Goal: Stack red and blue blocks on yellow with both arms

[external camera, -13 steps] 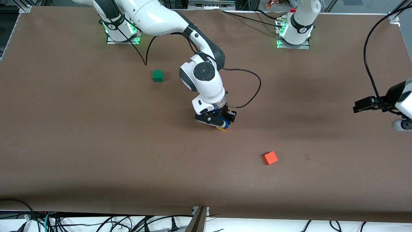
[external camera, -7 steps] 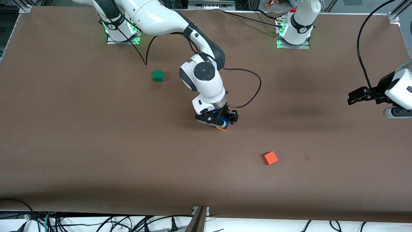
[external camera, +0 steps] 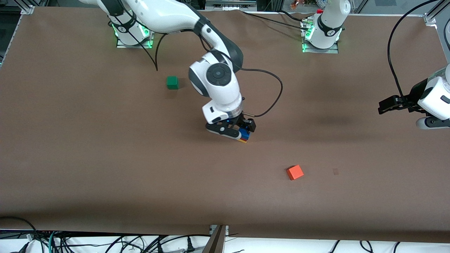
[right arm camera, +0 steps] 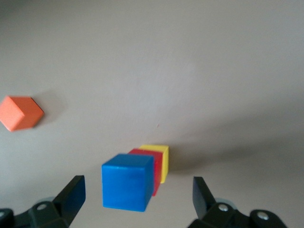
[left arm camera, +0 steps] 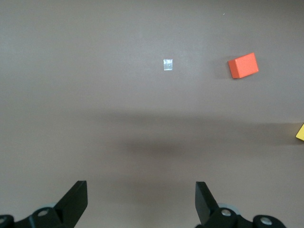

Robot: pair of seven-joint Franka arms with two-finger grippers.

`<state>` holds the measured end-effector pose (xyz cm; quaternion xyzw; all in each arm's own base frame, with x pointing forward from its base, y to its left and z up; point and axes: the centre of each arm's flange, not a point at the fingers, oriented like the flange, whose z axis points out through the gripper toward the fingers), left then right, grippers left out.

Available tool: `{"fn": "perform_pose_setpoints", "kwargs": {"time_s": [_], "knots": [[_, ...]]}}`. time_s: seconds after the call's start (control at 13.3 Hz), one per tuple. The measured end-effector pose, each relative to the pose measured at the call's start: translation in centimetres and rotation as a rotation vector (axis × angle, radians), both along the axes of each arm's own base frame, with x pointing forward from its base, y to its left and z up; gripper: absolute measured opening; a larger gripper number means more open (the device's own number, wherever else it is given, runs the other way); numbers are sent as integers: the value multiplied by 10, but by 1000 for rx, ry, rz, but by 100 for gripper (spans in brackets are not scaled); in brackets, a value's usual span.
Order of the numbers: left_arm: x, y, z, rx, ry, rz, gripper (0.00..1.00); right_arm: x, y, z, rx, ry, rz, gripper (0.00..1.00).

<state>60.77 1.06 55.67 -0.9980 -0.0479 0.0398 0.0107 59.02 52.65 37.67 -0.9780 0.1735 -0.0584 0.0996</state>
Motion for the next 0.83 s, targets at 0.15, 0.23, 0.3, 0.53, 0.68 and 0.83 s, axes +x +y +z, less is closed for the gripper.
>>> {"fn": "perform_pose_setpoints", "kwargs": {"time_s": [0.15,0.23,0.3,0.53,0.68,0.83], "knots": [[0,4,0,0,-2,7,100,24,-59,59,-41,22,57,100],[0,6,0,0,-2,10,100,37,-98,89,-59,39,86,100],[0,7,0,0,-2,12,100,48,-139,114,-61,65,101,100],[0,7,0,0,-2,12,100,67,-265,174,0,150,94,100],[0,7,0,0,-3,12,100,64,-344,204,19,163,96,100],[0,7,0,0,-4,12,100,43,-407,222,15,180,83,100]]}}
